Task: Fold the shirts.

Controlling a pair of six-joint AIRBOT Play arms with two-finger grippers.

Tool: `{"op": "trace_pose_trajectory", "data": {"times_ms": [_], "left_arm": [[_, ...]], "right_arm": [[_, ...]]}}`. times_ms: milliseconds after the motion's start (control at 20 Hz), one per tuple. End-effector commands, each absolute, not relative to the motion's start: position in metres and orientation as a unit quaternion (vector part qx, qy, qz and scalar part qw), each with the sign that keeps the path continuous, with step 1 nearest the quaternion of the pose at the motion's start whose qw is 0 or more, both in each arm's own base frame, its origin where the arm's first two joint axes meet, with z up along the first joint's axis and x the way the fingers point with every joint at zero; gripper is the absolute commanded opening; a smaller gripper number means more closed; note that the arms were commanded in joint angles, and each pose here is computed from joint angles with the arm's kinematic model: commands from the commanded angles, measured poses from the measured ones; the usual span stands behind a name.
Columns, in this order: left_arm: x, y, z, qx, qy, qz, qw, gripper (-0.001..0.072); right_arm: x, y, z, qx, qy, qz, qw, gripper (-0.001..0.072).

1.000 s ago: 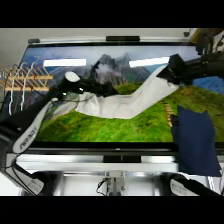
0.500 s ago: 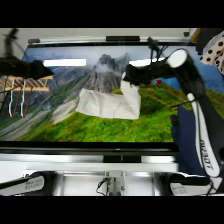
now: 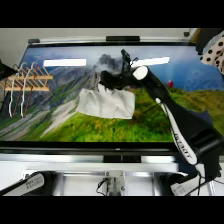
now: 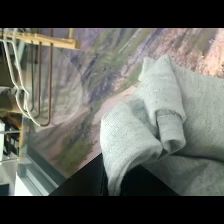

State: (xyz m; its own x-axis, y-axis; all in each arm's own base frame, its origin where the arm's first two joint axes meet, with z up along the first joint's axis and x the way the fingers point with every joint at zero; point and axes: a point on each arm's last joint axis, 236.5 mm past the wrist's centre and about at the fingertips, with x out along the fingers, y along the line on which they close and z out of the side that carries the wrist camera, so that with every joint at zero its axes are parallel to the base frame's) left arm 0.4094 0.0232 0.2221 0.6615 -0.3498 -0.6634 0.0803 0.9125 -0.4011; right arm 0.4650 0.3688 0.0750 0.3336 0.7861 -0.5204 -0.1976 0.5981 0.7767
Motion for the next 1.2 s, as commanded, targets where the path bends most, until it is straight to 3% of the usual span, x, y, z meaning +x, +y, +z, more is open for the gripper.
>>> {"op": "trace_pose_trajectory", "data": {"times_ms": [0, 300, 700, 750, 800, 850, 1000, 1150], "left_arm": [[0.407, 0.027, 0.225, -0.172, 0.391, -0.115, 0.897, 0.0042], [0.407, 0.027, 0.224, -0.172, 0.391, -0.115, 0.897, 0.0042], [0.407, 0.027, 0.224, -0.172, 0.391, -0.115, 0.897, 0.0042], [0.407, 0.027, 0.224, -0.172, 0.391, -0.115, 0.897, 0.0042], [0.407, 0.027, 0.224, -0.172, 0.391, -0.115, 0.897, 0.0042], [0.407, 0.028, 0.224, -0.172, 0.391, -0.114, 0.897, 0.0042], [0.407, 0.028, 0.223, -0.172, 0.392, -0.115, 0.896, 0.0042], [0.408, 0.028, 0.223, -0.172, 0.392, -0.115, 0.896, 0.0042]], "right_arm": [[0.467, 0.387, 0.06, 0.331, 0.479, 0.317, 0.749, 0.0071], [0.478, 0.398, 0.055, 0.355, 0.46, 0.305, 0.754, 0.0071], [0.455, 0.442, 0.035, 0.376, 0.478, 0.313, 0.729, 0.0073], [0.453, 0.445, 0.03, 0.375, 0.481, 0.312, 0.728, 0.0152], [0.448, 0.45, 0.026, 0.373, 0.488, 0.315, 0.723, 0.0501], [0.444, 0.451, 0.025, 0.373, 0.494, 0.317, 0.718, 0.064], [0.437, 0.432, 0.037, 0.331, 0.504, 0.349, 0.717, 0.064], [0.457, 0.346, 0.042, 0.254, 0.521, 0.305, 0.756, 0.064]]}}
